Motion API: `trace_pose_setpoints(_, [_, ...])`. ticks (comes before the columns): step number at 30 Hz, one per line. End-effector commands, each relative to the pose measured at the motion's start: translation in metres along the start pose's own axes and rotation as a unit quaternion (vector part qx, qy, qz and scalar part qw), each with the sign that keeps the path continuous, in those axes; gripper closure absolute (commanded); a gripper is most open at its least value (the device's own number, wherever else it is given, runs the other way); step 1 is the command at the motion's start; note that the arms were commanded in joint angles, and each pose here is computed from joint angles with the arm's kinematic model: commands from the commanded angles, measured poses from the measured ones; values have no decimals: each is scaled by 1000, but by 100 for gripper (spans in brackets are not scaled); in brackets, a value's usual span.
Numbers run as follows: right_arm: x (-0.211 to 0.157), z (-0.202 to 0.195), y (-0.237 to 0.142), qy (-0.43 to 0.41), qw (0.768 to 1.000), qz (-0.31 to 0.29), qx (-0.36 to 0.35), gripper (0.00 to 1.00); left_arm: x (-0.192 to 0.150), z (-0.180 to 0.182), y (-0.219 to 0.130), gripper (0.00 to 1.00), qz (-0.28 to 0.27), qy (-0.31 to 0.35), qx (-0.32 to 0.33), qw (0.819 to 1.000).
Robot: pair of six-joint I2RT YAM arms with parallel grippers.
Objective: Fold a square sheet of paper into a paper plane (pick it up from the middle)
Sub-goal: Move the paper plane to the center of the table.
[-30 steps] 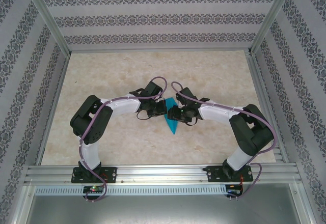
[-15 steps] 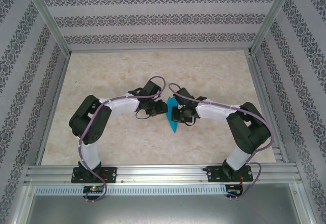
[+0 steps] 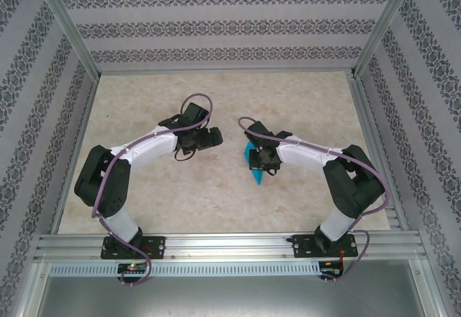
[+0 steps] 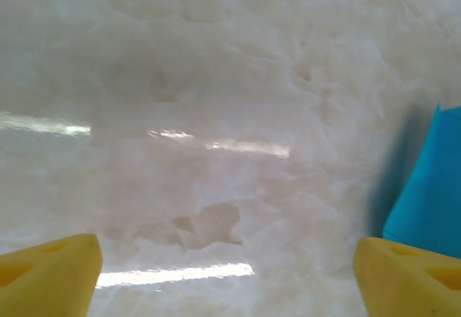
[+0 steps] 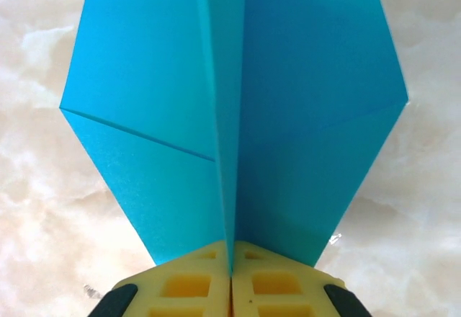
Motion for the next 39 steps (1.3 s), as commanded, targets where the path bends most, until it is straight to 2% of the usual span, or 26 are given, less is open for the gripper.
trace_pose_setpoints(1, [5,4,4,-14,1000,-10,-22,91,-2,18,-6,6,-5,-17,39,999])
trace_pose_setpoints(6, [6,6,7,-12,1000,-11,-23,87,-2,22,-7,0,-4,-23,41,999])
trace_pose_setpoints(11, [5,6,12,-8,1000,-8,-25,84,-2,24,-6,0,-2,-25,41,999])
trace_pose_setpoints(19, [3,5,22,-6,999,-1,-37,89,-4,28,-5,0,5,-28,44,999])
trace_pose_setpoints(23, [8,7,14,-8,999,-15,-36,91,-5,32,-6,0,7,-34,46,998])
trace_pose_setpoints(30, [50,32,-5,-32,998,-56,-6,92,-4,46,-16,0,-5,-54,50,997])
trace_pose_setpoints(39, [107,66,9,-55,996,-67,15,92,-10,62,-27,0,-12,-63,63,996])
Point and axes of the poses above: each hand's point on the last joint's axis, 136 mm out from that joint toward the fingers, its own y axis out along the fingers, its own z axis along the line the jaws close on, x = y × z, the point moved 7 cm from there along -y, back along the fingers, and after that the axes turned 7 degrees about y, right-handed, at the moved point
